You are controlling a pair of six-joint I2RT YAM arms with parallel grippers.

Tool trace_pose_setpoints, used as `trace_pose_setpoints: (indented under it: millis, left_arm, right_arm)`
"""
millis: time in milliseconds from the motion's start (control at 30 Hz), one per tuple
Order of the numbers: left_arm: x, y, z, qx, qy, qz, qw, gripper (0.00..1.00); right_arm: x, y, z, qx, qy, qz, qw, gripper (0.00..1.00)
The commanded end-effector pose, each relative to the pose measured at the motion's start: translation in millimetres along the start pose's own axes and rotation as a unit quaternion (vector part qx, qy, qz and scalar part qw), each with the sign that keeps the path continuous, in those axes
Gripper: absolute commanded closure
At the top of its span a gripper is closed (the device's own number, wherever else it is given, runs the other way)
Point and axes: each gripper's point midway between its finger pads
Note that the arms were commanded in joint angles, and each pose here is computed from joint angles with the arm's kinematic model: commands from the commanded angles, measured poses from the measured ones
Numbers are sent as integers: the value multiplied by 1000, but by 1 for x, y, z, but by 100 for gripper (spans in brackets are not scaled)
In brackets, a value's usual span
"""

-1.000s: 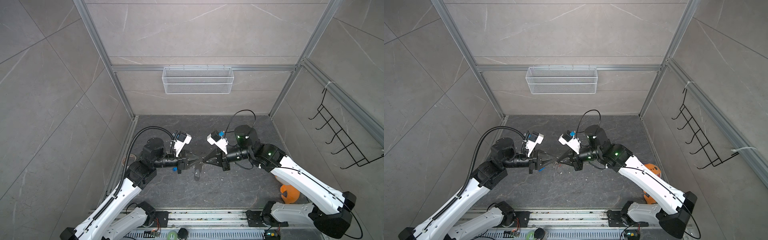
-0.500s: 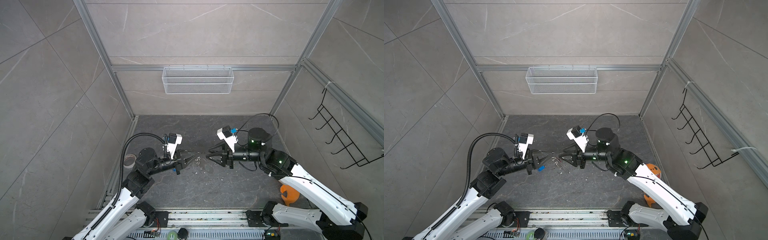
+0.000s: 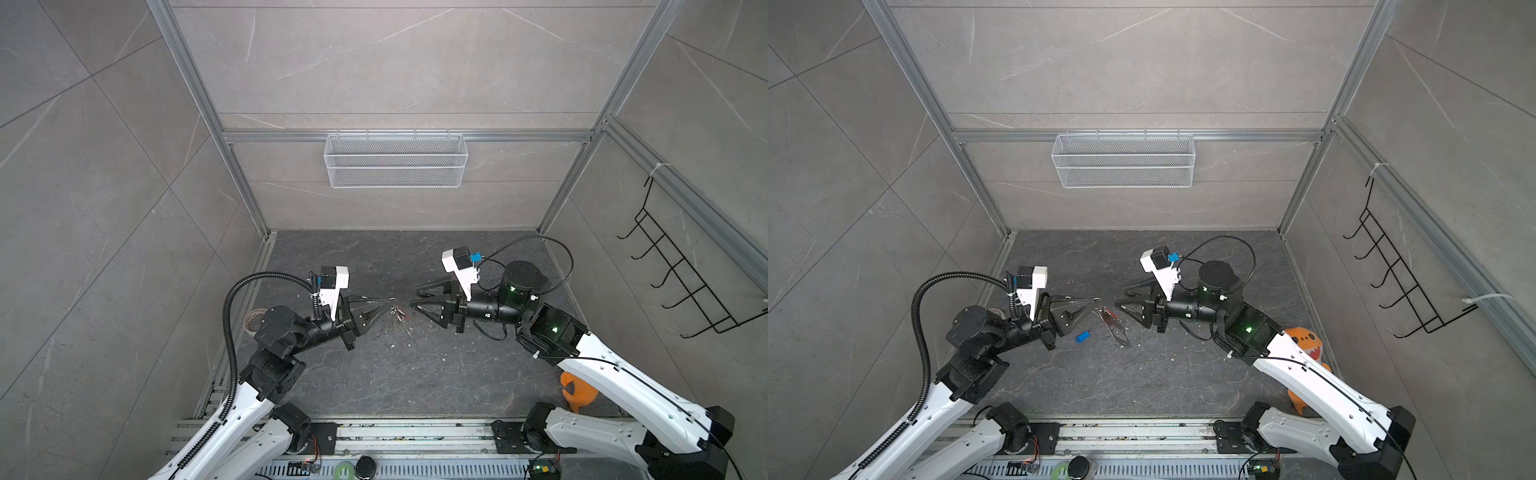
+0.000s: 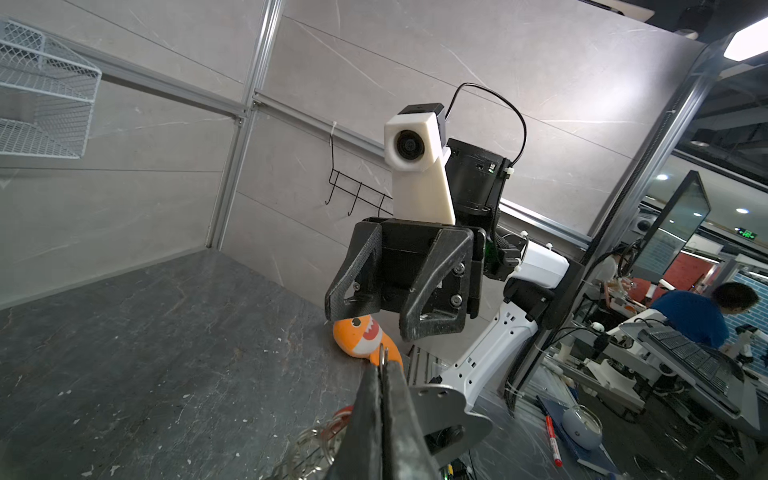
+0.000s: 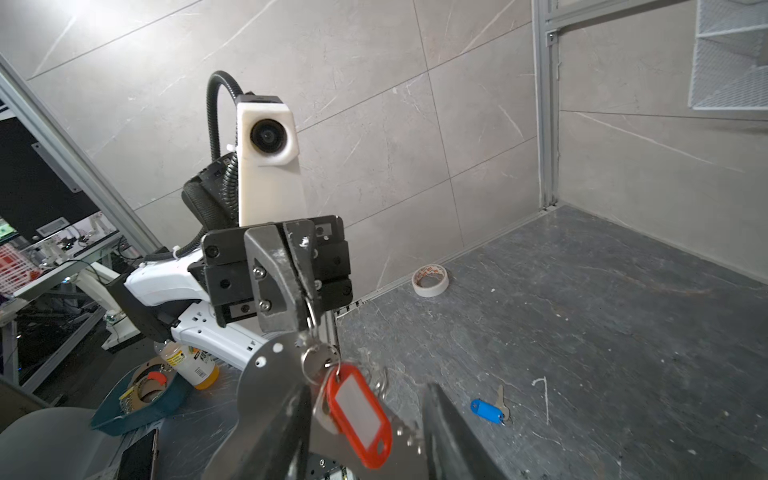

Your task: Remove the keys from the keyring

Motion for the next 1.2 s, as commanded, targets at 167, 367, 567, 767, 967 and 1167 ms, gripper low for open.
trace_pose_setpoints:
  millis: [167,367,567,767,967,1167]
  left_arm:
    - [6,-36,-16,-38,-18,66,997,100]
    - [6,-40,-15,-41,-15,73,996,100]
    - [6,-40,-15,-40,-13,74,996,100]
    - [6,-38,-16,-38,-17,69,997,100]
    - [6,-37,-17,-37,-18,67,997,100]
    - [6,-35,-16,-33,-19,64,997,100]
  right_arm:
    - [-5,24,-11,7,-30,-68,997,54]
    - [-9,30,-10,9,-26,-81,996,59]
    - [-14,31,-8,12,-15,-70,997,58]
    - [-20,36,-11,0,-21,-90,996,59]
    - [-24,38,-12,-4,-32,-97,995,61]
    - [-26,37,-14,-9,-39,-98,994,68]
Point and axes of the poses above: each gripper's point midway between its finger pads, its own x axis back along the fingers, its own y axis along the line the jaws close on, z = x × y, and after that the axes turned 10 degrees about x, right-handed
